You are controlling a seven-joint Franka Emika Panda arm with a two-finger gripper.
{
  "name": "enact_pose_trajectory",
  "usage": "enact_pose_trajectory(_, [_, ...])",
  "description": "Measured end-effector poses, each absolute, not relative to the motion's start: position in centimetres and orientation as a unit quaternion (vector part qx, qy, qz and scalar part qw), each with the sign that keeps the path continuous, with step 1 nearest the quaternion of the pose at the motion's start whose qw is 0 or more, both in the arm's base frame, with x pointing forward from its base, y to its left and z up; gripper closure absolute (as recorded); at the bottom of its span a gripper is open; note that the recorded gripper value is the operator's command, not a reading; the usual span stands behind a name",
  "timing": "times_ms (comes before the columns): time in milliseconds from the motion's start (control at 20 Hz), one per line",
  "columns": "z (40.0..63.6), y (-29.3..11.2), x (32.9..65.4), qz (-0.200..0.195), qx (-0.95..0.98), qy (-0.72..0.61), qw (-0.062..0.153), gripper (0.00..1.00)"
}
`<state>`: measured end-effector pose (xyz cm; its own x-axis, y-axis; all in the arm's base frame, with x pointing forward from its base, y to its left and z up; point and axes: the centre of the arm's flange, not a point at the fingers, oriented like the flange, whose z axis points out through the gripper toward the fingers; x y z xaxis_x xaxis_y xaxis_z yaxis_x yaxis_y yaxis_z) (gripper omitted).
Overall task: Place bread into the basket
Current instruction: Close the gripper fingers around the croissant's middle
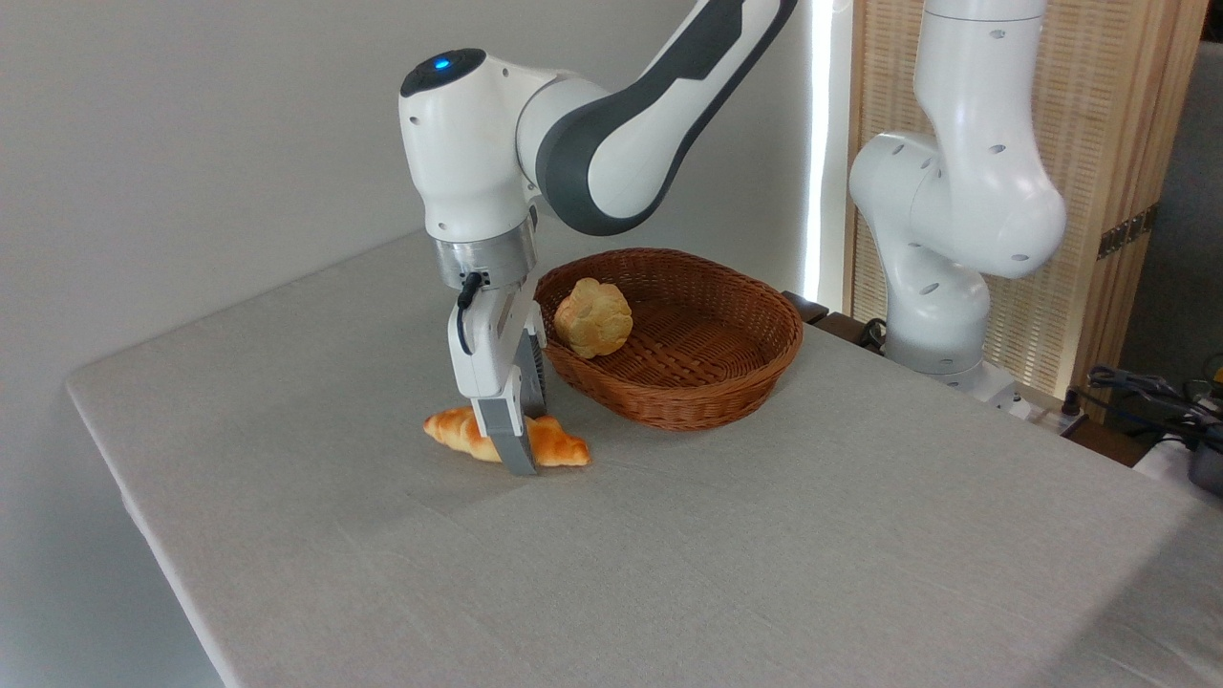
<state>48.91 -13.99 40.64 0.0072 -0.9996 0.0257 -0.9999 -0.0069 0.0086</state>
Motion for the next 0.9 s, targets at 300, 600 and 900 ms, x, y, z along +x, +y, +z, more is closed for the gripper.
enact_pose_trajectory(300, [40.64, -14.05, 48.89, 0.006, 0.709, -0.705, 0.012, 0.76])
enact_pose_trajectory(600, [40.64, -14.05, 48.89, 0.006, 0.709, -0.705, 0.012, 0.83])
enact_pose_trajectory(900, [40.66, -14.15, 48.86, 0.006, 0.708, -0.706, 0.012, 0.83])
